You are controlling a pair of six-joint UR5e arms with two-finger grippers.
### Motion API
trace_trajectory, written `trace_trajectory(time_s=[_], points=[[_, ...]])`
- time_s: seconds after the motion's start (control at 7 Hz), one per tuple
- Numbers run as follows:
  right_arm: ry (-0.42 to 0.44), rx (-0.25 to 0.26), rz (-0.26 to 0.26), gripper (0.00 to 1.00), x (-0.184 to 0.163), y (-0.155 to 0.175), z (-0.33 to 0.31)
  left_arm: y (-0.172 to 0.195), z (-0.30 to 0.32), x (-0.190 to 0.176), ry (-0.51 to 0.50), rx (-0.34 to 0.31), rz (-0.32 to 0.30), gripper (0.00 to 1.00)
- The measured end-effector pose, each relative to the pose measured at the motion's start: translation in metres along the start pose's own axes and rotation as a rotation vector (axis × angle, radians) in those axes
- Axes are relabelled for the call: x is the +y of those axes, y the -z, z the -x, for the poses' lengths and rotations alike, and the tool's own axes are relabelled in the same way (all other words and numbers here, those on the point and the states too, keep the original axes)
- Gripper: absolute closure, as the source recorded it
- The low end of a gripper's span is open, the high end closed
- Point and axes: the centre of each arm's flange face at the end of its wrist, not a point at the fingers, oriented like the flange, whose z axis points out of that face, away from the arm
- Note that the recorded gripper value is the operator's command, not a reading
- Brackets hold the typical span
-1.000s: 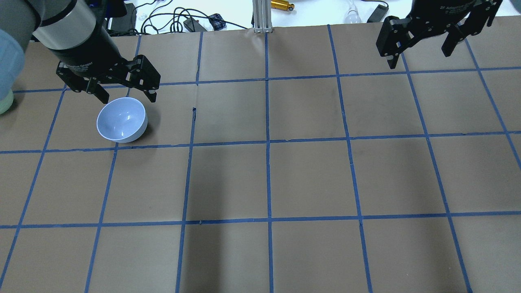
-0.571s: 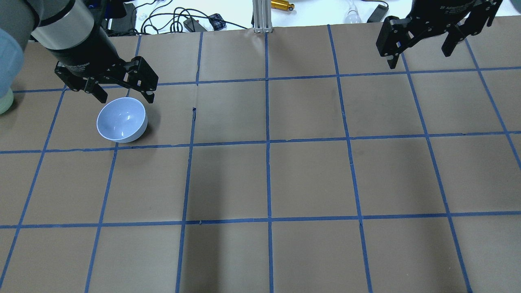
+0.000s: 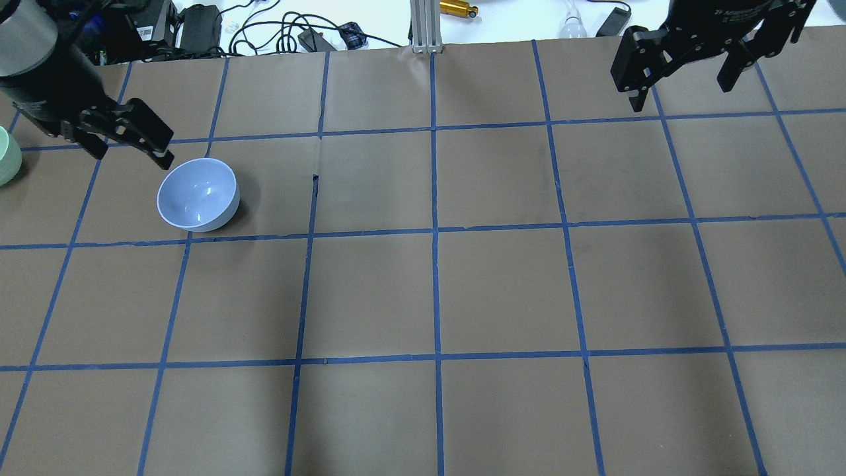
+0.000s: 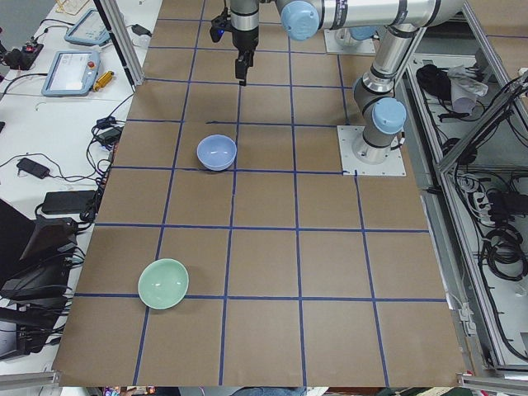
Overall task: Stack green bowl on blue bowl
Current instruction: 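Swing the left arm outward toward the pale green bowl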
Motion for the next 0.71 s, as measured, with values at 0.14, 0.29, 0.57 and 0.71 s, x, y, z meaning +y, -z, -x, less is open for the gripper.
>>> trace_trajectory(time_s=[0.14,0.29,0.57,0.71], points=[[0.000,0.000,0.000,0.00,0.000,0.000,0.000,-0.011,0.039,0.003,-0.047,0.012,0.013,0.00],[0.000,0.000,0.000,0.00,0.000,0.000,0.000,-0.026,0.080,0.005,-0.097,0.025,0.020,0.00],[0.000,0.000,0.000,0.00,0.000,0.000,0.000,-0.061,0.160,0.007,-0.216,0.033,0.013,0.00],[0.000,0.000,0.000,0.00,0.000,0.000,0.000,-0.078,0.200,0.009,-0.284,0.022,-0.001,0.00]])
